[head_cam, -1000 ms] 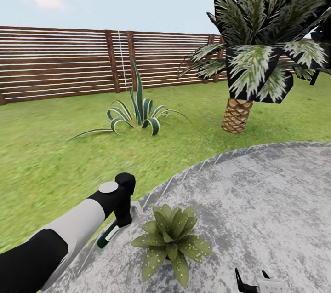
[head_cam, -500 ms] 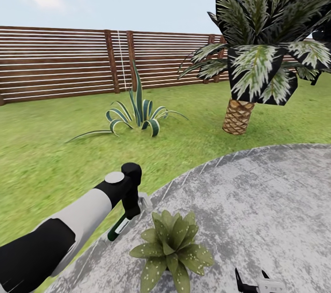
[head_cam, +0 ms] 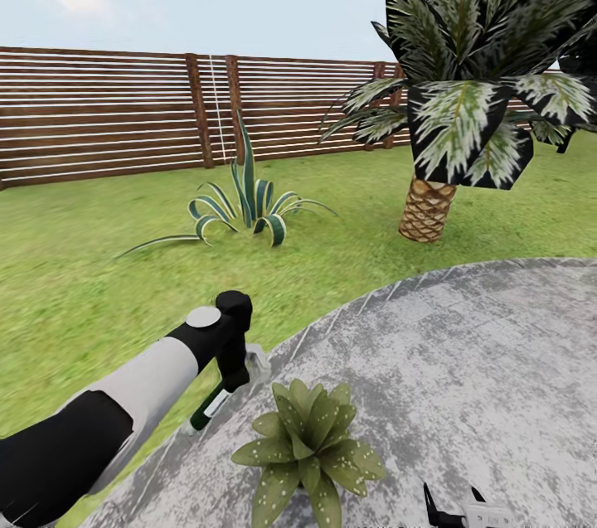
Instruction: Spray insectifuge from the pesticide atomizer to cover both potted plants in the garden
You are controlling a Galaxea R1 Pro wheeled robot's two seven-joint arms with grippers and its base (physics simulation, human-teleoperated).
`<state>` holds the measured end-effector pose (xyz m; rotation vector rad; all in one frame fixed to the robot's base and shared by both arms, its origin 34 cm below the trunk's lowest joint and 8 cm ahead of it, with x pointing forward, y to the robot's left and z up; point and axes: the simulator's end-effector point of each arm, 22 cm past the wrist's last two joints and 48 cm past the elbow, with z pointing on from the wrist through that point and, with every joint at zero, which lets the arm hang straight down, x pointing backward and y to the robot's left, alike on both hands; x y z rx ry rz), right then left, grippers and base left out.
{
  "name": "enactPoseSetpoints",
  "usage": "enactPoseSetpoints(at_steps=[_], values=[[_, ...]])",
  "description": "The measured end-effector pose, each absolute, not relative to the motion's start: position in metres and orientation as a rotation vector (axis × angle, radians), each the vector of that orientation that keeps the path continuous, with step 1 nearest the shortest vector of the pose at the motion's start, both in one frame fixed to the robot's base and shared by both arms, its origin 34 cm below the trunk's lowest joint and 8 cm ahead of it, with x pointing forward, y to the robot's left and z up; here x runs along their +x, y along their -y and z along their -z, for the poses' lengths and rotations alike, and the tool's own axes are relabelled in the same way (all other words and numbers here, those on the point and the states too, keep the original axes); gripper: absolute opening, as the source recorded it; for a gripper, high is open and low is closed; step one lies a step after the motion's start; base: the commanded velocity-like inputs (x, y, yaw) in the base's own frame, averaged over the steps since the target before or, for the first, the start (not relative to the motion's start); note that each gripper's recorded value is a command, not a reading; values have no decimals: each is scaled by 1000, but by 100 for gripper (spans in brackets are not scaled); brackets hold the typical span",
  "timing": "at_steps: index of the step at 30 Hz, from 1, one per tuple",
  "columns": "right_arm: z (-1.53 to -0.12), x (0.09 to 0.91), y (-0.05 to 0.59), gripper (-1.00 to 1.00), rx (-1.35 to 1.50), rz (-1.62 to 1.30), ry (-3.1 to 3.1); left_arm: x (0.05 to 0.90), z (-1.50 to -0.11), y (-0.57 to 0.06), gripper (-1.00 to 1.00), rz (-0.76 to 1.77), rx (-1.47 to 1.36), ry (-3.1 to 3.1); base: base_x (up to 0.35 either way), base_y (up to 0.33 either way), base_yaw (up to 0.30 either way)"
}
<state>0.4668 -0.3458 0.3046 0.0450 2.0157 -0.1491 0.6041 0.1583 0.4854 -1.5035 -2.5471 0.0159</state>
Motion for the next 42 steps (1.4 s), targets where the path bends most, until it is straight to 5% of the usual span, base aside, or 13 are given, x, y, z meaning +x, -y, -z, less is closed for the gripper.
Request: enactPoseSetpoints(at_steps=[7,42], values=[[-305,467,346,100,44,149,-2016,604,-488,-147,-100,-23,-1531,2539,0,0,-228],[-304,467,346,100,45,149,-2016,604,-499,-126,-100,29,-1602,2488,29,0,-2]])
